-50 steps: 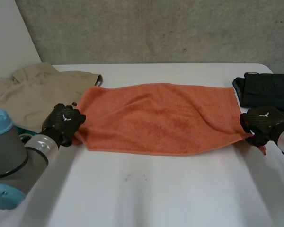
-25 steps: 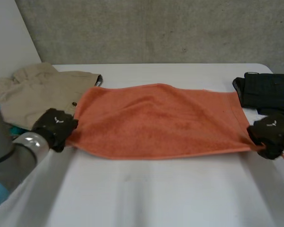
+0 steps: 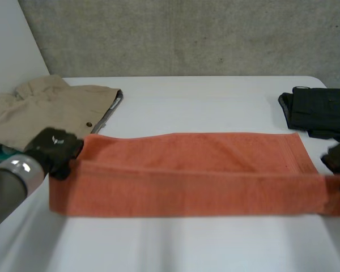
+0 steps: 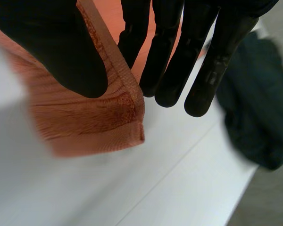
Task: Fold the laundry.
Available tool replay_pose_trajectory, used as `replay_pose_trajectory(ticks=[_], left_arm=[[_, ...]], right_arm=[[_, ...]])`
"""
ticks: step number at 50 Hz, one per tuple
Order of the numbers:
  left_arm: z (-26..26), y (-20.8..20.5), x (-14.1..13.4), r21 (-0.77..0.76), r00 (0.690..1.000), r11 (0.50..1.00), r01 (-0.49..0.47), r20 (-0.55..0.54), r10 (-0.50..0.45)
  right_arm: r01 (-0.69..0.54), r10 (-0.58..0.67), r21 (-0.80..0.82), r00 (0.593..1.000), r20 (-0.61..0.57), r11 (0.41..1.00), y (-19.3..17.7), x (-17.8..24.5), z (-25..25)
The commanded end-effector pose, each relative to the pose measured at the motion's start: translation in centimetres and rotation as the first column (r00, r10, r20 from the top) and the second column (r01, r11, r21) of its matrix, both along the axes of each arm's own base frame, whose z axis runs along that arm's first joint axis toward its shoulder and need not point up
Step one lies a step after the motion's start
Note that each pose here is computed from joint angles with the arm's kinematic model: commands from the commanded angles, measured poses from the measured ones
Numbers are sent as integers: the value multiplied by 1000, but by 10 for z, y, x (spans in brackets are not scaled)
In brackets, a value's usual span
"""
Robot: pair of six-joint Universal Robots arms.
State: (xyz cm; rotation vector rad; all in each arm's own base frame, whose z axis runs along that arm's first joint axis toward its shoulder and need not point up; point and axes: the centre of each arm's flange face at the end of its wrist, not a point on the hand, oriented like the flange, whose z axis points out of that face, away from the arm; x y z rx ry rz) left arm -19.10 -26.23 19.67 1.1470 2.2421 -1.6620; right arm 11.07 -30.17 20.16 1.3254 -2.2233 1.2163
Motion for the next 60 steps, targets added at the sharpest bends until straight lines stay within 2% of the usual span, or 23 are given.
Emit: replay_pose_trajectory(ticks=[1,5,15,19,24,28,29,32,33,36,40,44,48,60], left_arm=[[-14,-52,-21,-74,992,997,-35,-123,26],[-24,-79,-30,-108,989,989,-98,-118,85],[-39,-120,-57,-198,988,975,-103,-130,77],[-39,-126,-65,-234,988,967,-98,-138,67],[-37,-113,-84,-253,992,967,-43,-126,11],[-30,-103,-89,-253,990,967,-37,-140,2],[-24,-97,-88,-256,990,966,-37,-144,0],[-14,-86,-84,-256,989,966,-36,-146,-1],[-7,-78,-82,-257,988,966,-36,-155,-4],[2,-63,-78,-249,983,968,-39,-183,-7],[13,-41,-73,-222,968,974,-48,-249,-9],[19,-18,-73,-193,952,980,-37,-304,-24],[13,-7,-77,-174,950,985,-8,-310,-47],[2,-6,-76,-163,951,987,-7,-306,-44]], right_arm=[[-40,34,-252,999,-30,967,-56,33,-18],[-75,58,-364,997,-57,928,-89,49,-29],[-84,64,-460,996,-60,884,-139,61,-55],[-75,53,-518,997,-56,852,-148,69,-52],[-66,65,-545,998,-20,836,-141,82,-42],[41,44,-542,989,142,839,-128,76,-12],[89,37,-536,975,219,839,-121,73,3],[150,34,-518,944,328,842,-105,69,26],[172,27,-479,925,380,860,-92,65,34],[189,-21,-356,904,428,915,-72,48,32],[206,-104,-188,891,442,960,-58,19,12],[197,-134,-92,879,457,976,-46,7,-7],[169,-114,-85,886,449,982,-42,2,-19],[120,-73,-100,921,383,988,-54,-2,-68]])
